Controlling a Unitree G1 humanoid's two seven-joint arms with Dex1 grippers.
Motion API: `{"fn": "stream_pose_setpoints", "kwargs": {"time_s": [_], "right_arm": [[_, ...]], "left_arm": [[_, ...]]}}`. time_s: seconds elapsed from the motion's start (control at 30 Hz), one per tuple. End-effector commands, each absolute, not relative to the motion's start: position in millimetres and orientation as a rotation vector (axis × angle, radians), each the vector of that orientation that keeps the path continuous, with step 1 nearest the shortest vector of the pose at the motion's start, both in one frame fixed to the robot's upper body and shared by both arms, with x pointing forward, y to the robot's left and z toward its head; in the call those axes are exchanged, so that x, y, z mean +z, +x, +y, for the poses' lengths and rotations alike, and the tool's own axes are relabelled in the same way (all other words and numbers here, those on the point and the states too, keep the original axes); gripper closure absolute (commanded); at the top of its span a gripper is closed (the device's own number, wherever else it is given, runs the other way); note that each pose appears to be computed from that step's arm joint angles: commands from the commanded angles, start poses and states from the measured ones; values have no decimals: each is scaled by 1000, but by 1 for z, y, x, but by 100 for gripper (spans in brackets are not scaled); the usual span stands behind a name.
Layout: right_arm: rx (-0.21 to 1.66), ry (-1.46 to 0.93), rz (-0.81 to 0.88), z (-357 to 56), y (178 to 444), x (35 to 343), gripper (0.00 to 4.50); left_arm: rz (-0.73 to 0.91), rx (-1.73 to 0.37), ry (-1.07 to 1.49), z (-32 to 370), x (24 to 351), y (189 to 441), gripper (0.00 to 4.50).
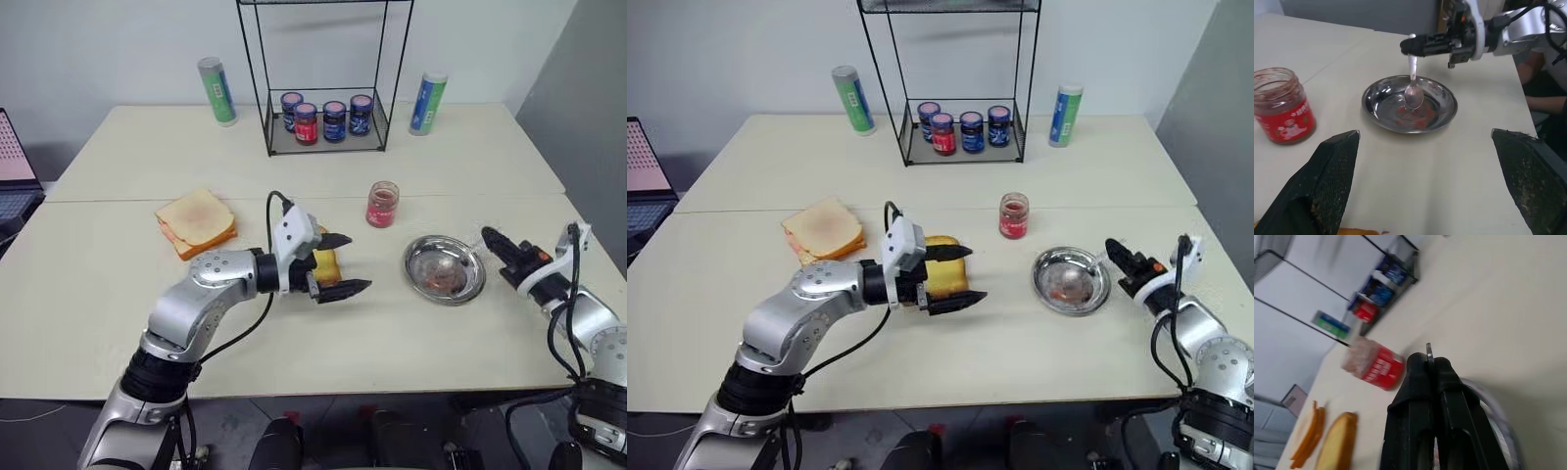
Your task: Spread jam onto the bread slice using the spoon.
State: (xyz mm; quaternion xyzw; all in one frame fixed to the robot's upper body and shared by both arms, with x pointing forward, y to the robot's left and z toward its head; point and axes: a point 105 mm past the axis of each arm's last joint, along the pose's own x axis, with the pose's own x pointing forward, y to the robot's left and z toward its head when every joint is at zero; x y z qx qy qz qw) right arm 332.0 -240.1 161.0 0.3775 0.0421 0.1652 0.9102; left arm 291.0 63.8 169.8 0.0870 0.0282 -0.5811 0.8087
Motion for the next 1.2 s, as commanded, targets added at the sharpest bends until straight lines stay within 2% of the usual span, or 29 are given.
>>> {"fn": "stream_pose_setpoints", "kwargs": {"time_s": [0.03,0.17,0.3,0.4,0.77,1.2], "right_arm": [[452,743,-47,-216,331,221,443],[519,698,-82,-194,342,251,443],[529,575,-113,-173,368,272,443],[526,495,-133,-162,384,280,443],[498,273,-111,-148,422,262,443],[475,182,-146,-136,441,255,443]], "left_arm": [[32,-1243,181,73,177,281,0],[-5,-1160,130,82,184,288,0],[-59,-1047,110,85,189,302,0],[-69,-1019,92,81,186,303,0],[-87,-951,86,79,183,305,0],[-93,-929,105,87,186,307,0]]}}
